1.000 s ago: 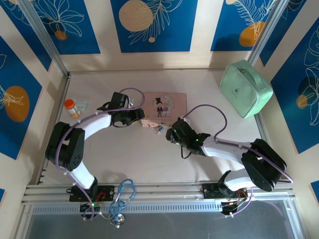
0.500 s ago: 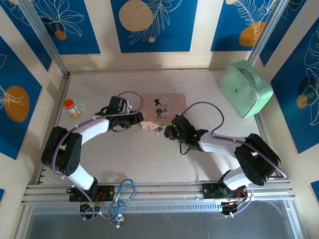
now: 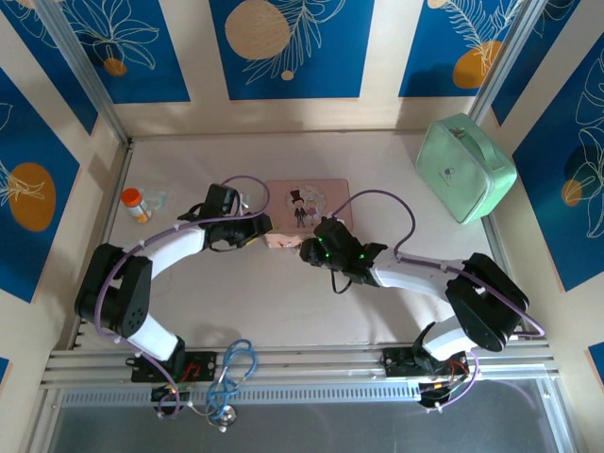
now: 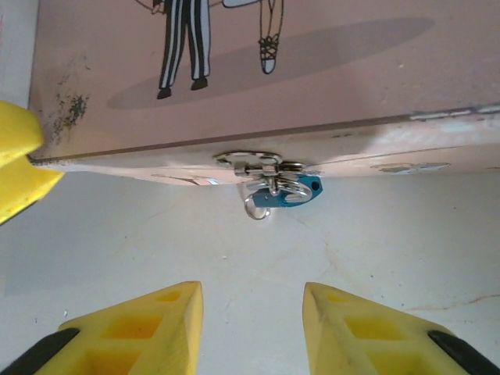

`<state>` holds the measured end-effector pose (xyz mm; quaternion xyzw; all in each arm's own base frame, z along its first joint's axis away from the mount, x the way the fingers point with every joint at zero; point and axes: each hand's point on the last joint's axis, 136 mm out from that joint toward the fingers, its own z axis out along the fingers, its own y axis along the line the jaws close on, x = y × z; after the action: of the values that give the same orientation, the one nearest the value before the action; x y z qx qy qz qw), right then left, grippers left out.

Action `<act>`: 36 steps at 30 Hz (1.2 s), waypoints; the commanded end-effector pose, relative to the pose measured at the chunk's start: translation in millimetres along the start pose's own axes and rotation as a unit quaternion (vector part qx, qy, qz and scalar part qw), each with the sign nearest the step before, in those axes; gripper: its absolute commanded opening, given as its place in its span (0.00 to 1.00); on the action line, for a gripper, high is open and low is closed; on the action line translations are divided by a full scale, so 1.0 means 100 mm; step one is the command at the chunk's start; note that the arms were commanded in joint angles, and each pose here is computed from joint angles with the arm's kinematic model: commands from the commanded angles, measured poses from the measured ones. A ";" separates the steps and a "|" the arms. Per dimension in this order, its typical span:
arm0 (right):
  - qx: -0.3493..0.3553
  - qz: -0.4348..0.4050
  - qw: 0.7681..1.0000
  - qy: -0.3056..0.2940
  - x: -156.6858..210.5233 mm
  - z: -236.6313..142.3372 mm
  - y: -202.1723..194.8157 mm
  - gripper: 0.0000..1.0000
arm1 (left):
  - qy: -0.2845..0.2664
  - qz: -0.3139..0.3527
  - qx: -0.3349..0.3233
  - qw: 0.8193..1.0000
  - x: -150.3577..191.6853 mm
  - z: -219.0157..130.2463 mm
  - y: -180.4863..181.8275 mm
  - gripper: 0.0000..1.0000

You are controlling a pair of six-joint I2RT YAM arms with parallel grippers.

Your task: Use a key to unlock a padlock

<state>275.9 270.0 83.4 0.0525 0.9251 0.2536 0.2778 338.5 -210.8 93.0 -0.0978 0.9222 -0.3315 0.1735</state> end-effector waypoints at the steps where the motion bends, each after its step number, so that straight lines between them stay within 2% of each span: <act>1: 0.022 0.004 1.000 0.003 0.01 0.09 -0.12 0.39 | -0.011 0.015 0.004 1.000 -0.12 -0.08 -0.17 0.56; 6: 0.022 -0.011 0.999 0.020 0.06 0.30 -0.08 0.37 | -0.011 0.016 -0.005 1.000 -0.17 -0.03 -0.15 0.54; 14: 0.045 -0.024 0.998 0.034 0.01 0.50 -0.05 0.37 | 0.011 0.012 -0.026 1.000 -0.03 -0.03 0.03 0.52; 21: 0.064 -0.021 0.997 0.048 0.00 0.59 -0.10 0.41 | 0.009 0.021 -0.026 0.999 -0.06 -0.09 0.05 0.52; 29: 0.062 -0.051 0.996 0.037 0.04 0.42 -0.04 0.51 | 0.005 0.013 -0.019 1.000 -0.07 -0.04 0.07 0.51; 36: 0.068 -0.042 0.996 0.038 0.04 0.40 -0.12 0.51 | 0.003 0.013 -0.017 1.000 -0.08 -0.03 0.08 0.51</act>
<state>296.3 287.5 48.0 0.0200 0.9487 0.1921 0.2503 343.3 -201.9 94.5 -0.0872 0.9310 -0.3076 0.1763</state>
